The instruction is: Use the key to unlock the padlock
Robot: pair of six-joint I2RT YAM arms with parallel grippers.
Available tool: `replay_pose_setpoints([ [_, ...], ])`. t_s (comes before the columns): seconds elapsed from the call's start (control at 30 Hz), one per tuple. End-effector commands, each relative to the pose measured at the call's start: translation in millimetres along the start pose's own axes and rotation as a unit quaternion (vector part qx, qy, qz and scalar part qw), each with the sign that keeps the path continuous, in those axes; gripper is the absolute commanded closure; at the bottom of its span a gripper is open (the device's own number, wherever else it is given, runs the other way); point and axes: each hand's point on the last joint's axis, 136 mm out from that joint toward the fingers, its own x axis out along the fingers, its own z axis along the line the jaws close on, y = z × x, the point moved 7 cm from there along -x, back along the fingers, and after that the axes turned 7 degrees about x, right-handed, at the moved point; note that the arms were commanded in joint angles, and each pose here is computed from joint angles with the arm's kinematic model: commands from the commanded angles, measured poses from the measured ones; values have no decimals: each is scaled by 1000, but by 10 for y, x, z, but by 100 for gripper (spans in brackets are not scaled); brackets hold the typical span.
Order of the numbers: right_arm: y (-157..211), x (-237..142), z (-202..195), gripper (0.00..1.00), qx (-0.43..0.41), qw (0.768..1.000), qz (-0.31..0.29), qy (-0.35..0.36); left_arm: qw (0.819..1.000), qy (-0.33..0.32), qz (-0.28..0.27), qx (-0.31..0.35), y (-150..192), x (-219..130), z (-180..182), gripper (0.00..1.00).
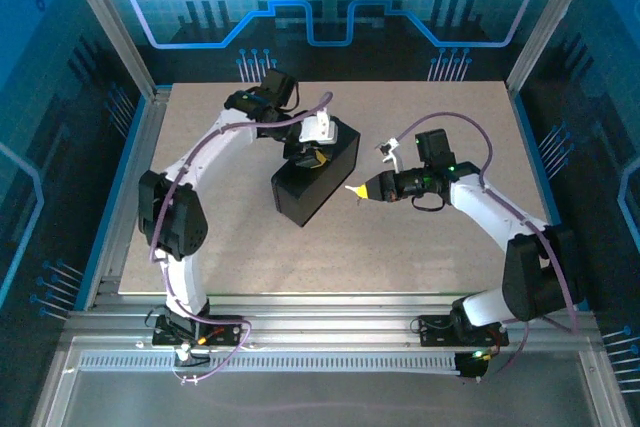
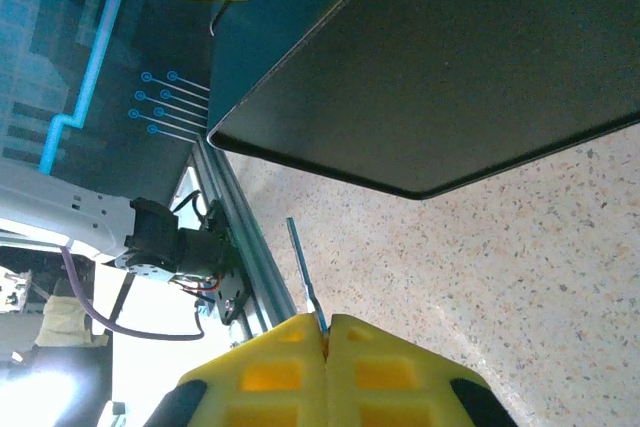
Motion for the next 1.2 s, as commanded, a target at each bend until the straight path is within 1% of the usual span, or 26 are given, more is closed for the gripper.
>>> replay_pose_setpoints([
  [0.0,-94,-25,-3,100,-3,1000,-1,0,999,30,-30,22,-48,-4,-14,41],
  [0.23,-168,13,-52,100,2,1000,2,1,997,66,-38,13,-25,55,-37,45],
  [0.5,-182,14,-52,100,4,1000,6,1,995,92,-29,8,67,150,-30,50],
  [0.73,-189,-22,-48,100,5,1000,4,6,995,95,-18,14,163,245,-36,56],
  [0.83,-199,-12,-55,100,6,1000,5,4,994,106,-20,14,163,268,-69,60],
  [0.9,-213,-5,-68,100,8,1000,6,5,993,114,-26,11,163,276,-96,69],
  [0.93,-222,-8,-68,100,8,1000,5,6,993,117,-25,12,173,284,-102,72],
  [1.0,-245,-29,-69,100,5,1000,2,7,992,120,-25,12,179,293,-102,80],
  [1.07,-272,-62,-83,100,9,1000,-3,7,992,119,-34,11,144,271,-93,83],
  [1.17,-335,-122,-75,100,7,1000,-9,7,992,110,-62,16,39,208,-72,86],
])
